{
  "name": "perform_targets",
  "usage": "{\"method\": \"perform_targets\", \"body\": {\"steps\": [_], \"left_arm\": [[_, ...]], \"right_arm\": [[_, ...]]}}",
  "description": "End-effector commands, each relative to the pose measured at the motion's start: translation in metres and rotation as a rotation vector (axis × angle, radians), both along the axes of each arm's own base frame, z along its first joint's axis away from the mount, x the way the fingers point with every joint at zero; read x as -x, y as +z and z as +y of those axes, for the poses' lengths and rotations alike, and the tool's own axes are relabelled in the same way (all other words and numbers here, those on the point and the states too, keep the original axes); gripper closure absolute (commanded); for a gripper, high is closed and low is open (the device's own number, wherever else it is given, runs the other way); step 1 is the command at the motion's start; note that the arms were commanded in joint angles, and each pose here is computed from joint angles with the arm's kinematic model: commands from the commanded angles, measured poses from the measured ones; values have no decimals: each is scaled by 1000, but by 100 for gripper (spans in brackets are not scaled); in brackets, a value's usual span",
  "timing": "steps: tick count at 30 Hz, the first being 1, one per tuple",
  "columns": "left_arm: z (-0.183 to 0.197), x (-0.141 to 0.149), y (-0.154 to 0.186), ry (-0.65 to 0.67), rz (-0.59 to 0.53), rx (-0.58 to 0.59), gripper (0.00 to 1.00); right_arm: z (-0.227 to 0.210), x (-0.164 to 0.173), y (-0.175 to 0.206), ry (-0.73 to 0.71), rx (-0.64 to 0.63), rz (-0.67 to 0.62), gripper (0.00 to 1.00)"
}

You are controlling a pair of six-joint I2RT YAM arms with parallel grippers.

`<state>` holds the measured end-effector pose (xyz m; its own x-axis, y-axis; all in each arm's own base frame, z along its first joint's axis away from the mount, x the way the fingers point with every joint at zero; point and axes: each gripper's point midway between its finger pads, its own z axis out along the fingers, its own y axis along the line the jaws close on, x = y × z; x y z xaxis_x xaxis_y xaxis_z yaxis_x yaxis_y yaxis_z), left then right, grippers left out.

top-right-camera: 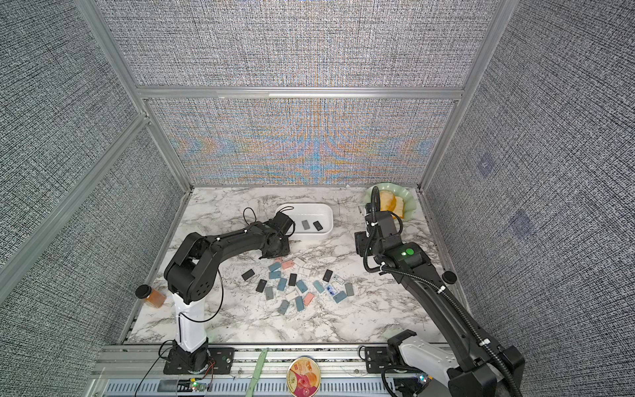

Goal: Put the eraser in the storage box
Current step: Pick up the eraser from the center of the board.

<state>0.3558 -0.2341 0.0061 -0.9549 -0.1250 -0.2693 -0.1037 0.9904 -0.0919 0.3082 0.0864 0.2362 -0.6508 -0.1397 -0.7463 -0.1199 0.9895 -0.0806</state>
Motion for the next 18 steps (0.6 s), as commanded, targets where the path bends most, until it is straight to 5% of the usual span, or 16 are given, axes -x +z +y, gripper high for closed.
{"method": "perform_targets", "body": {"steps": [1, 18], "left_arm": [[31, 55, -21, -1, 238, -122, 59], [26, 58, -19, -20, 249, -131, 63]], "right_arm": [[1, -2, 1, -6, -12, -8, 33], [0, 0, -1, -11, -14, -10, 33]]}}
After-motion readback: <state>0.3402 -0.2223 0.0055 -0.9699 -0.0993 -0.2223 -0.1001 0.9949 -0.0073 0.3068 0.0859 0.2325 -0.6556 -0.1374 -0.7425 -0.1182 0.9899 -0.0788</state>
